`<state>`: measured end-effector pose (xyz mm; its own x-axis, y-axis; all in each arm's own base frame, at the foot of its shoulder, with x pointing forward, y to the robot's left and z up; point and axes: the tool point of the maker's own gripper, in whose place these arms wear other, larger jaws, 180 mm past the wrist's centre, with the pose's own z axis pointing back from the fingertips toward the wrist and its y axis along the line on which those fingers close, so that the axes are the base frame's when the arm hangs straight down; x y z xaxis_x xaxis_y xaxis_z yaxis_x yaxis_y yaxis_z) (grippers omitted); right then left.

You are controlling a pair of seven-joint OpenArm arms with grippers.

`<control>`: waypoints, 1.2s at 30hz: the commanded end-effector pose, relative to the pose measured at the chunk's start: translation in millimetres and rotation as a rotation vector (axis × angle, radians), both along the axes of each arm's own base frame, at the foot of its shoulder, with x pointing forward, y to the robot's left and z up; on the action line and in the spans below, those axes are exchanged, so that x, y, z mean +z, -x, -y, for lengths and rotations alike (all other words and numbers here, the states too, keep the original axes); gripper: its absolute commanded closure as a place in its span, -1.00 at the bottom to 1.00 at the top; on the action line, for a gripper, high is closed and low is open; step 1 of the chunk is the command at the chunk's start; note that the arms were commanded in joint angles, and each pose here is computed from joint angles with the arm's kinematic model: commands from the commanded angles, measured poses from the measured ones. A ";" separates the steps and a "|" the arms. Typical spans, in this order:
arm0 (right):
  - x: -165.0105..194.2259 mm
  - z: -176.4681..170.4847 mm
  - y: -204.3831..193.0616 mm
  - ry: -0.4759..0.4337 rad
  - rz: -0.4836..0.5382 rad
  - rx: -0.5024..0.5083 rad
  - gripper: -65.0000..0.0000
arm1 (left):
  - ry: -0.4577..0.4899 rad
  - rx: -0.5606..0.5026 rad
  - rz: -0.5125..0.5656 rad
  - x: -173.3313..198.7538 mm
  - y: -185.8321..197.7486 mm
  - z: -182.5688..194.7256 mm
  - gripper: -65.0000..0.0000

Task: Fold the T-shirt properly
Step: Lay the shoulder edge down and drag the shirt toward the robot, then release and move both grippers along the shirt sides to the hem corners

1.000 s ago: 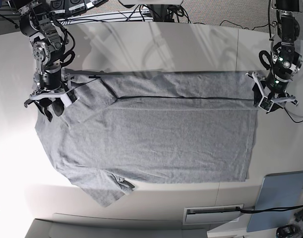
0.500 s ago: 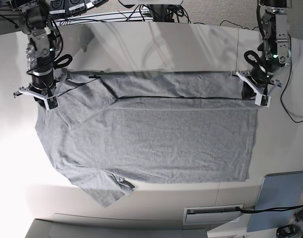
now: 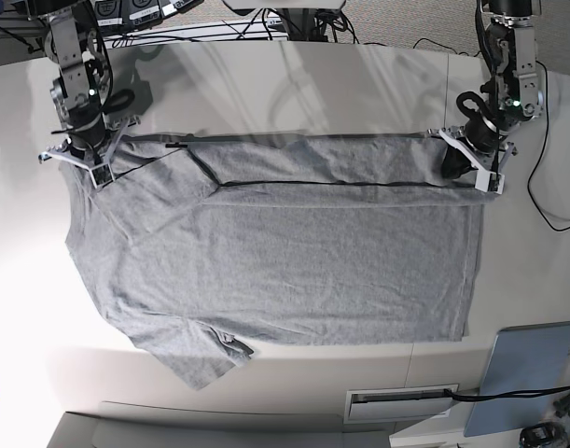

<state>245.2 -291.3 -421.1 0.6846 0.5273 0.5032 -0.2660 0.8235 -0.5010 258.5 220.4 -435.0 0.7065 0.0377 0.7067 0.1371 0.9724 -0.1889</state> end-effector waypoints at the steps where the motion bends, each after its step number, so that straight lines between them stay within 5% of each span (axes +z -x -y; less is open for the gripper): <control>1: -11.7 5.1 20.6 0.005 -0.090 -0.015 1.00 | -0.059 -0.043 -0.165 -25.8 35.2 -5.8 1.00; 23: 4.7 63.6 137.7 0.095 -0.246 -0.067 1.00 | -0.127 -0.207 -0.417 -33.4 185.8 -14.6 1.00; 36: 29.2 36.8 128.1 0.094 -0.180 0.022 1.00 | -0.147 -0.243 -0.264 6.5 159.7 -10.6 1.00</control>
